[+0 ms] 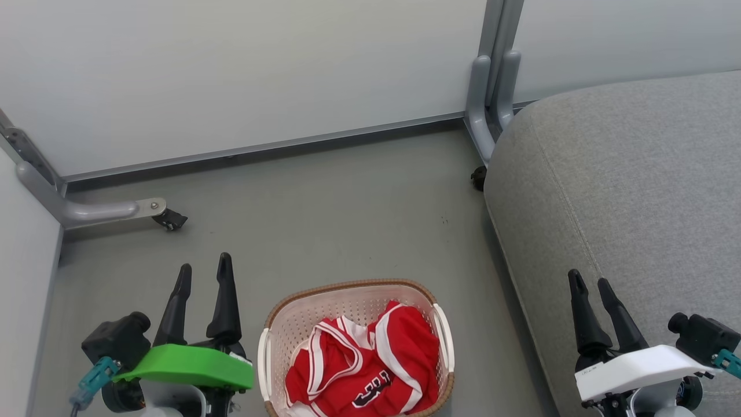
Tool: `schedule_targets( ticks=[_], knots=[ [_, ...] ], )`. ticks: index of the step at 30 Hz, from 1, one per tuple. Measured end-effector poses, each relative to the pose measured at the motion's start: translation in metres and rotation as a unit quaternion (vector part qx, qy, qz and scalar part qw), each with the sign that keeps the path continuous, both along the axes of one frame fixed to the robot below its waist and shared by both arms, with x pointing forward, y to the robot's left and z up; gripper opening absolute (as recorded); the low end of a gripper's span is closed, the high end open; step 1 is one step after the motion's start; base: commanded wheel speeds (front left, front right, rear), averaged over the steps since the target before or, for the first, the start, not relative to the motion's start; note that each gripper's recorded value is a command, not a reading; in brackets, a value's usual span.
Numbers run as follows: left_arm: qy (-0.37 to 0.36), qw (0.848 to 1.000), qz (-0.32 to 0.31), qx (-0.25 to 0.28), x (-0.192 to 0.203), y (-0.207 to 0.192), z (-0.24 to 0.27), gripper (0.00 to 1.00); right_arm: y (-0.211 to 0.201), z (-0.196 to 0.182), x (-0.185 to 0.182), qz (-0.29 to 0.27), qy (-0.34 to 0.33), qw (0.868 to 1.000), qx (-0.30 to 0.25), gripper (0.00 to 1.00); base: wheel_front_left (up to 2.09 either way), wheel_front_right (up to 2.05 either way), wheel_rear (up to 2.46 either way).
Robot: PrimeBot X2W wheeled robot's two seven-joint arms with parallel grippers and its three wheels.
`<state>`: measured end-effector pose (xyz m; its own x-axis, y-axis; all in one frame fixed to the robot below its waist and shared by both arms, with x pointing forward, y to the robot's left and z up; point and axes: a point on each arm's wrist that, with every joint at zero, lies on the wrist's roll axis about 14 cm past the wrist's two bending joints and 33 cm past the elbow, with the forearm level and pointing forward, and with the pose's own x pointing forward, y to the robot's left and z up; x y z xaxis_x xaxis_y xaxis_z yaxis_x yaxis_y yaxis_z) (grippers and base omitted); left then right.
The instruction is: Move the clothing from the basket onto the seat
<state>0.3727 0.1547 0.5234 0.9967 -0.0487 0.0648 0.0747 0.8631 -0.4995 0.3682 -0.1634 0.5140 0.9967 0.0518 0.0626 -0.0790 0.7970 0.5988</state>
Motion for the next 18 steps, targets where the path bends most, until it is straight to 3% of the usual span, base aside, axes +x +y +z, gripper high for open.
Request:
schedule_targets(
  ticks=[18],
  knots=[
    [-0.03,0.996,-0.004,0.082,-0.0052,-0.0082,0.0086,1.0,0.0062,0.0065,-0.0022,0.007,-0.025,0.996,-0.085,1.0,0.0,0.0,0.0]
  ],
)
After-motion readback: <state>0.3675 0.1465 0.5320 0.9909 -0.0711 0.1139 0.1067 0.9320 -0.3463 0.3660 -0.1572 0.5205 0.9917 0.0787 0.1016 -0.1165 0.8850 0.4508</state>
